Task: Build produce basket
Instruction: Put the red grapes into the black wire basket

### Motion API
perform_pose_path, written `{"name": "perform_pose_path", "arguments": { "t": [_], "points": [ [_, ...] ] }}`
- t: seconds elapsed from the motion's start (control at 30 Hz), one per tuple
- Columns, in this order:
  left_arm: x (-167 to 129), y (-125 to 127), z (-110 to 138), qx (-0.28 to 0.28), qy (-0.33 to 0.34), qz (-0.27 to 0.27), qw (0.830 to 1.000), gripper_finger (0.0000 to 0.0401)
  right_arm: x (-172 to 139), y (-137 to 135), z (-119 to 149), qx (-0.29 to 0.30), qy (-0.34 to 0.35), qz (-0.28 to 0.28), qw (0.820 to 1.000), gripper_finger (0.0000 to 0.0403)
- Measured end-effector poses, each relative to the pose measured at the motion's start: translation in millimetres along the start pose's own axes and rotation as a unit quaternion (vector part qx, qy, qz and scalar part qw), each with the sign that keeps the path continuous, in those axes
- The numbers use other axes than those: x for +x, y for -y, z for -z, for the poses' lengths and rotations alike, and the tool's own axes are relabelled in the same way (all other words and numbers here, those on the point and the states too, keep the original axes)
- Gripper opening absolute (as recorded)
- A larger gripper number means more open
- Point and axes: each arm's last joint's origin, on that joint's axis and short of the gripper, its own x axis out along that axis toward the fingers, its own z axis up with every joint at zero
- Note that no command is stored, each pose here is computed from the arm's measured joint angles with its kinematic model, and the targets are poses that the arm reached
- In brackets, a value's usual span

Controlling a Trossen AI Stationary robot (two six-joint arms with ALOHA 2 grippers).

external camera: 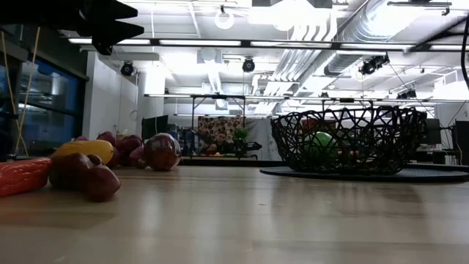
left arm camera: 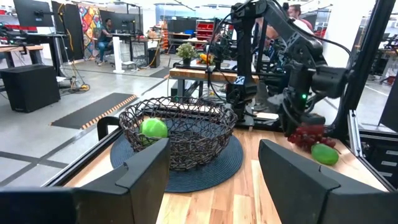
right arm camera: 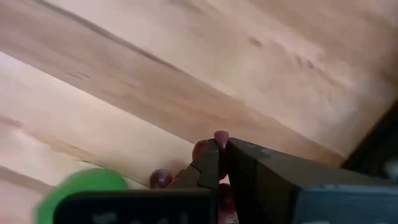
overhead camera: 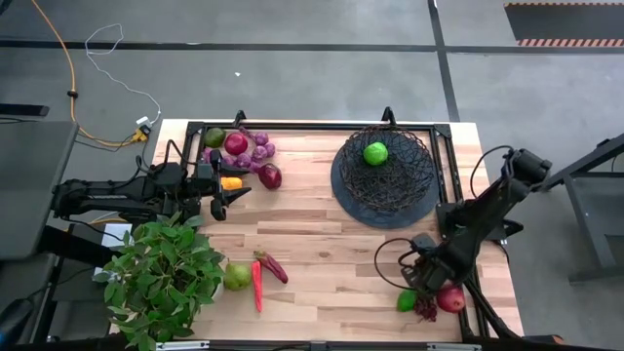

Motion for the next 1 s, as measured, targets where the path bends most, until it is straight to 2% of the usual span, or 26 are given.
{"name": "perform_pose_path", "arguments": {
  "t": [0.27, 0.5, 0.8, 1.0],
  "points": [
    [0, 0, 0, 0.0, 0.0, 0.0, 1.0, 0.0236, -34, 9, -12, -0.056, 0.09, -0.089, 0.99, 0.0001],
    [0, 0, 0, -0.001, 0.0, 0.0, 1.0, 0.0236, -93, 11, -24, -0.124, 0.205, -0.124, 0.963, 0.0],
    [0, 0, -3, -0.002, 0.014, 0.002, 1.0, 0.0236, -148, -16, -55, -0.239, 0.34, -0.16, 0.895, 0.0],
    [-1, 1, -11, -0.008, 0.058, 0.02, 0.998, 0.0236, -173, -36, -88, -0.305, 0.423, -0.172, 0.836, 0.0]
  ]
}}
